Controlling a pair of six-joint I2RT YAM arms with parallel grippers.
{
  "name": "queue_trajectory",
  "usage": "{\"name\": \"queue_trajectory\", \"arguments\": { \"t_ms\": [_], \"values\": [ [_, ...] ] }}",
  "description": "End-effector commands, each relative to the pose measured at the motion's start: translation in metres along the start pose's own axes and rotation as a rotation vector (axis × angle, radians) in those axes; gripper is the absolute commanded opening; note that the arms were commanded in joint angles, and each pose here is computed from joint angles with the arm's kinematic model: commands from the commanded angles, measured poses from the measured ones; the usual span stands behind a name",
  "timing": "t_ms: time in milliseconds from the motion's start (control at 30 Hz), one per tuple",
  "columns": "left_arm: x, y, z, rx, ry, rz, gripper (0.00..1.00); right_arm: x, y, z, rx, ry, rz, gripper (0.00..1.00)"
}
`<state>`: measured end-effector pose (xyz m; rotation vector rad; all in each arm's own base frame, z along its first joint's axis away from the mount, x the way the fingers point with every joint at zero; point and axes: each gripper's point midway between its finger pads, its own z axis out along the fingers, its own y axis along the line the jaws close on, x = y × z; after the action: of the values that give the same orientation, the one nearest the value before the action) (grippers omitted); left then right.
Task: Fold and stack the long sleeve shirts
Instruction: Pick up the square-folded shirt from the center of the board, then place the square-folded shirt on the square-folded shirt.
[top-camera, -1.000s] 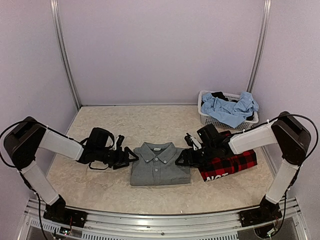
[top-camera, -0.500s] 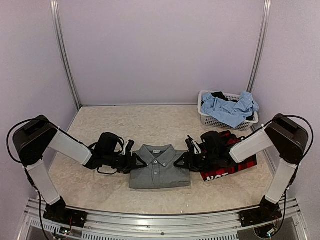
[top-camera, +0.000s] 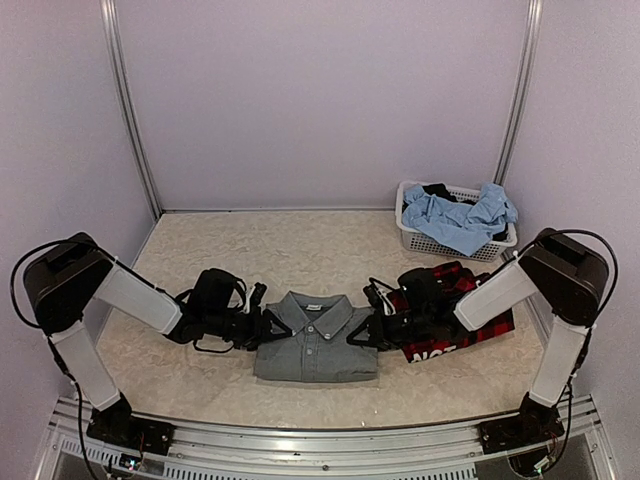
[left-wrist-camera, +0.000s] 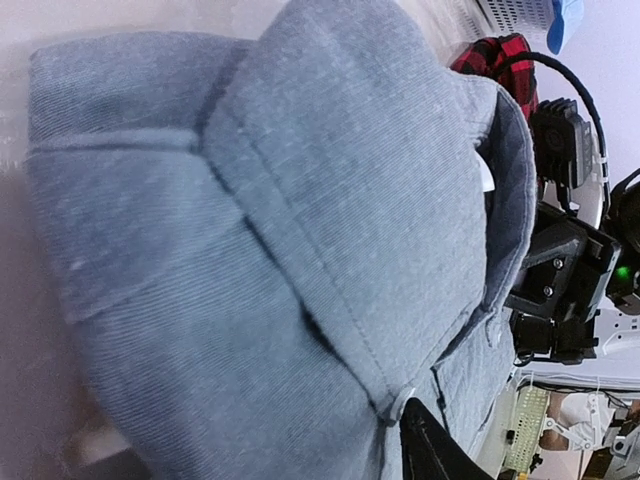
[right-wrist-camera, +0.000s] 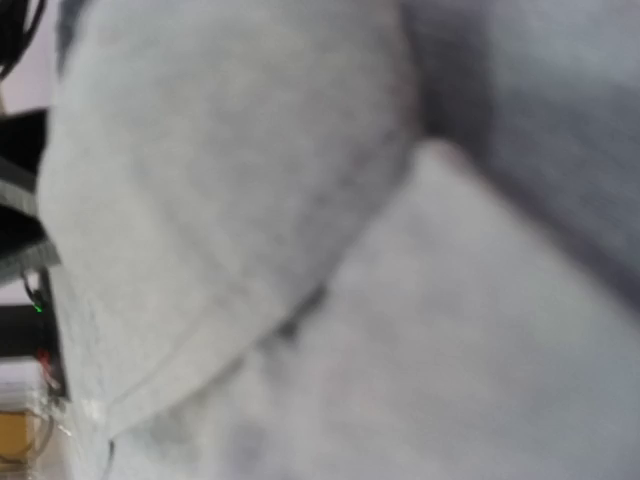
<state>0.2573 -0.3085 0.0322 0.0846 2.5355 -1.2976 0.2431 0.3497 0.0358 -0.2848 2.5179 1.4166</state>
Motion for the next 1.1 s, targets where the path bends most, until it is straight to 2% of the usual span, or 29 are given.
{"name": "queue_trajectory", "arguments": {
  "t_ms": [0, 33, 67, 267, 433, 600, 767, 867, 967, 1067],
  "values": [
    [0.014, 0.027, -0.009, -0.121, 0.035, -0.012, 0.47, -0.010, 0.016, -0.013, 0.026, 0.002, -0.091, 0.06],
    [0.011, 0.026, -0.012, -0.126, 0.025, -0.002, 0.47, -0.013, 0.017, -0.017, 0.044, 0.005, -0.109, 0.01],
    [0.008, 0.025, -0.014, -0.131, 0.016, 0.017, 0.47, -0.017, 0.020, -0.021, 0.058, 0.007, -0.136, 0.00],
    [-0.019, 0.016, -0.035, -0.207, -0.066, 0.129, 0.49, -0.035, 0.018, -0.058, 0.207, 0.059, -0.229, 0.00],
    [-0.034, 0.012, -0.045, -0.235, -0.100, 0.161, 0.49, -0.052, 0.023, -0.099, 0.251, 0.065, -0.273, 0.00],
    [-0.041, 0.011, -0.043, -0.239, -0.097, 0.169, 0.49, -0.059, 0.025, -0.143, 0.299, 0.083, -0.320, 0.00],
    [-0.041, 0.009, -0.034, -0.219, -0.069, 0.170, 0.48, -0.072, 0.023, -0.188, 0.336, 0.033, -0.322, 0.00],
    [-0.041, 0.008, -0.030, -0.213, -0.058, 0.172, 0.48, -0.079, 0.031, -0.201, 0.312, -0.003, -0.338, 0.00],
    [-0.040, 0.006, -0.027, -0.208, -0.047, 0.174, 0.48, -0.077, 0.030, -0.210, 0.338, 0.017, -0.342, 0.00],
    [-0.038, 0.006, -0.024, -0.202, -0.032, 0.178, 0.48, -0.085, 0.039, -0.232, 0.359, -0.049, -0.358, 0.00]
  ]
}}
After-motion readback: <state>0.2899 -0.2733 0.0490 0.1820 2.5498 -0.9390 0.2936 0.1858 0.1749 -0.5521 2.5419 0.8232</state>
